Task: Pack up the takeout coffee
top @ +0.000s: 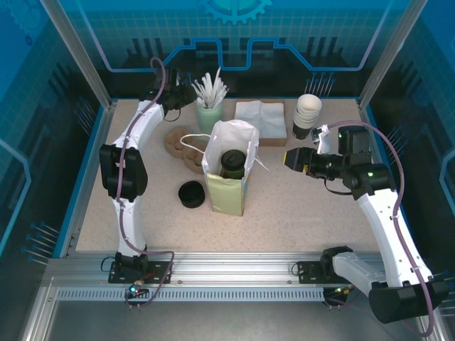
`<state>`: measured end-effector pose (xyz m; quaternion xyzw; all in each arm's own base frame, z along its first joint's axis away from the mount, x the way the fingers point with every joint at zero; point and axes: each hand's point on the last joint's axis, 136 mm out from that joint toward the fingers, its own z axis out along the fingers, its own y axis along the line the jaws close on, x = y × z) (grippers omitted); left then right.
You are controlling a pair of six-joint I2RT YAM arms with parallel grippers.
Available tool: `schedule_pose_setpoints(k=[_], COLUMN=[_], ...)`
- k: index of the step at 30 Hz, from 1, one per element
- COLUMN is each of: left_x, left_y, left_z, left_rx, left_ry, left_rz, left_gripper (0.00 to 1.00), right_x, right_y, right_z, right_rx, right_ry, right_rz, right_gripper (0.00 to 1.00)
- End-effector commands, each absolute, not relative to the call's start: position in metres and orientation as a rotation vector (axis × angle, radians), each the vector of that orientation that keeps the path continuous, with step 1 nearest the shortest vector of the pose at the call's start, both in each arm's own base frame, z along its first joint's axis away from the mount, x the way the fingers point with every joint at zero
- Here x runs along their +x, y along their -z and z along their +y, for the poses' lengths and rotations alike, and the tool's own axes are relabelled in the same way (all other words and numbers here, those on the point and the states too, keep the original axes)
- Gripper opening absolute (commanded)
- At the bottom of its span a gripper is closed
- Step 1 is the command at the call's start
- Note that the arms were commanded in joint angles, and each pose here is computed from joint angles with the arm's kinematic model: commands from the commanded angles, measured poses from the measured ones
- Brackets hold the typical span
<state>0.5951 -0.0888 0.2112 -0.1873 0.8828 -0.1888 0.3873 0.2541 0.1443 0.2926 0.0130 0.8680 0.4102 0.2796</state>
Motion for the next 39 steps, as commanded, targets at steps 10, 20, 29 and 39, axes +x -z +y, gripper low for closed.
schedule_pose_setpoints(k=[10, 20, 29, 39], left_x=[0.600, 0.593, 0.574, 0.544], left_y=[-0.223, -0.244, -0.294, -0.353], left_z=[-0.086, -0.086, -0.084, -0.081], left_rx=[-0.481, -0.466, -0.417, -0.343], left_ry=[0.470, 0.477, 0.485, 0.473], left_rz=[2.221, 2.195, 2.122, 2.045], left_gripper=[0.22, 0.10, 0.06, 0.04], right_x=[0.262, 0.264, 0.266, 0.268], right_y=[-0.282, -0.282, -0.288, -0.296], right_z=[0.144, 0.144, 0.143, 0.143], right_rx=[0.014, 0.011, -0.003, -0.020], right_ry=[-1.087, -1.086, -1.085, -1.100], right_rz=[2.337, 2.333, 2.314, 2.286], right_gripper=[0.60, 0.60, 0.60, 0.60])
